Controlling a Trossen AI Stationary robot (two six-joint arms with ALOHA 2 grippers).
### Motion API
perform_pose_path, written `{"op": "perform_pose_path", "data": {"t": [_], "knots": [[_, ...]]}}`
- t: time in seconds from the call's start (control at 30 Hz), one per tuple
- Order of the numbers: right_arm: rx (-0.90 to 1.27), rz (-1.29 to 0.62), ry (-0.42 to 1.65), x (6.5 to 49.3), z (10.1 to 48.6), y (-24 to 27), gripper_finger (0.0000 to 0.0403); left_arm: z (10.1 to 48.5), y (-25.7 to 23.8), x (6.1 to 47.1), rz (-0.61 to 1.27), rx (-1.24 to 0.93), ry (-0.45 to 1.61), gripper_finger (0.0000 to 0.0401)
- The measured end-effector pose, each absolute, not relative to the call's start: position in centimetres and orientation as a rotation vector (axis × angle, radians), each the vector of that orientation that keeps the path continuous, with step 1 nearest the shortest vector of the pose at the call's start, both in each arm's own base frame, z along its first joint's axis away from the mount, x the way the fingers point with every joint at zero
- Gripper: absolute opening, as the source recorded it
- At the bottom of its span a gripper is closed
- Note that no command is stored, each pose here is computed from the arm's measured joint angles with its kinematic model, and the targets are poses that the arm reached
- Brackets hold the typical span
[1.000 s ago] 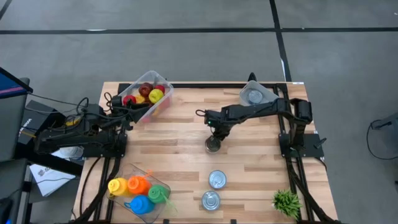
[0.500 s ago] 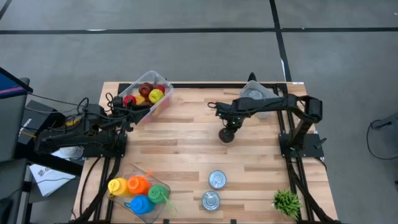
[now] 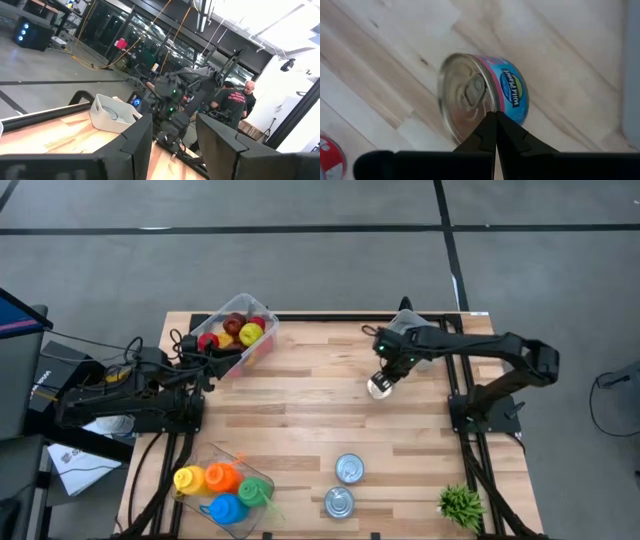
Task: Pick & Place Food Item
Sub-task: Put the blue and pink tuna can into the gray bin
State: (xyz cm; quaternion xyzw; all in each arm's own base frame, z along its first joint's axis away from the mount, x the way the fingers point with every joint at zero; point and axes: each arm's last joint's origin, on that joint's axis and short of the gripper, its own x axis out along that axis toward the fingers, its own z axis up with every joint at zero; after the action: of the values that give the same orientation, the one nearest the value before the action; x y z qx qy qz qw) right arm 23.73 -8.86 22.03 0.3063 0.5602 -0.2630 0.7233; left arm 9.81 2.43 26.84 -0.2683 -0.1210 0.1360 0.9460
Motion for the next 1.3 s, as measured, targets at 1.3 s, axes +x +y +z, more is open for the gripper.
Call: {"op": "perform_pose_path", "data": {"t": [1.3], "knots": [[0.945,-1.162,0.888,12.2,26.0,-18.9,0.0,26.4,2.5,9.9,0.28,-0.554,-0.235,0.014]]}}
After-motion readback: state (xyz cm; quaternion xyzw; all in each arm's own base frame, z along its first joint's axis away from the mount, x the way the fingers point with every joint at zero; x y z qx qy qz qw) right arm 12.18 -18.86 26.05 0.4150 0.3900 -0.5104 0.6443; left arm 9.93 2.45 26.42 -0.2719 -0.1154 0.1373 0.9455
